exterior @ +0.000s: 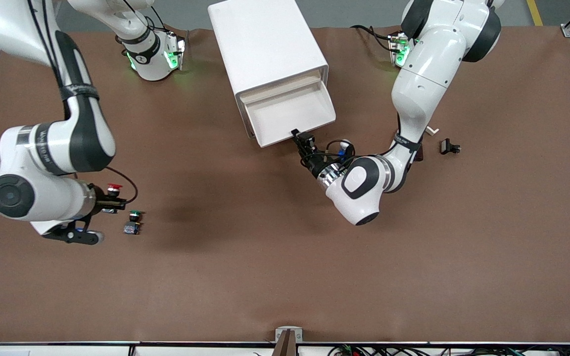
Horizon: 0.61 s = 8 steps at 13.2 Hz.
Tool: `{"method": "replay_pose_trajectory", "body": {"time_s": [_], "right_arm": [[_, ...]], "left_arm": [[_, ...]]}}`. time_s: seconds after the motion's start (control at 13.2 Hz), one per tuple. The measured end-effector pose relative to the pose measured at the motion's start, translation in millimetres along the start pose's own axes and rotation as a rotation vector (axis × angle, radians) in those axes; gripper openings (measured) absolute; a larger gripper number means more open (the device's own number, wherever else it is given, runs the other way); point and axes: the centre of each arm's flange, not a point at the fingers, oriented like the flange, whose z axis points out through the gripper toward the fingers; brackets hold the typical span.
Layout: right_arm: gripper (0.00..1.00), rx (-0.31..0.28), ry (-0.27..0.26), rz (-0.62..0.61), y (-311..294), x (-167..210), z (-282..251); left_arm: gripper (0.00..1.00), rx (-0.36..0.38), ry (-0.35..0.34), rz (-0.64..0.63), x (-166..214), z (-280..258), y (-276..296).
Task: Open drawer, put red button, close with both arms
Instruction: 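Pull the drawer open with the left gripper while the right gripper lifts the button, then carry the red button over the open drawer while the left gripper withdraws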
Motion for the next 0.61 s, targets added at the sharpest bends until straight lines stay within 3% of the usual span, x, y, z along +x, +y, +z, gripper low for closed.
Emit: {"method": "replay_pose_trajectory", "body": {"time_s": [0.38, 0.45, 0.61], "right_arm": [[0.44, -0.029, -0.018, 0.187, -103, -57, -10], [0.44, -0.014, -0.032, 0.233, -126, -72, -10], [0.44, 0.017, -0.061, 0.33, -168, -101, -13]], "left_arm": [[0.93, -0.073, -0.069, 0.07, -10, -51, -19], [1.0, -0.111, -0.094, 0.097, -10, -76, -27], [1.0, -0.226, -0.134, 0.199, 2, -135, -48]]}}
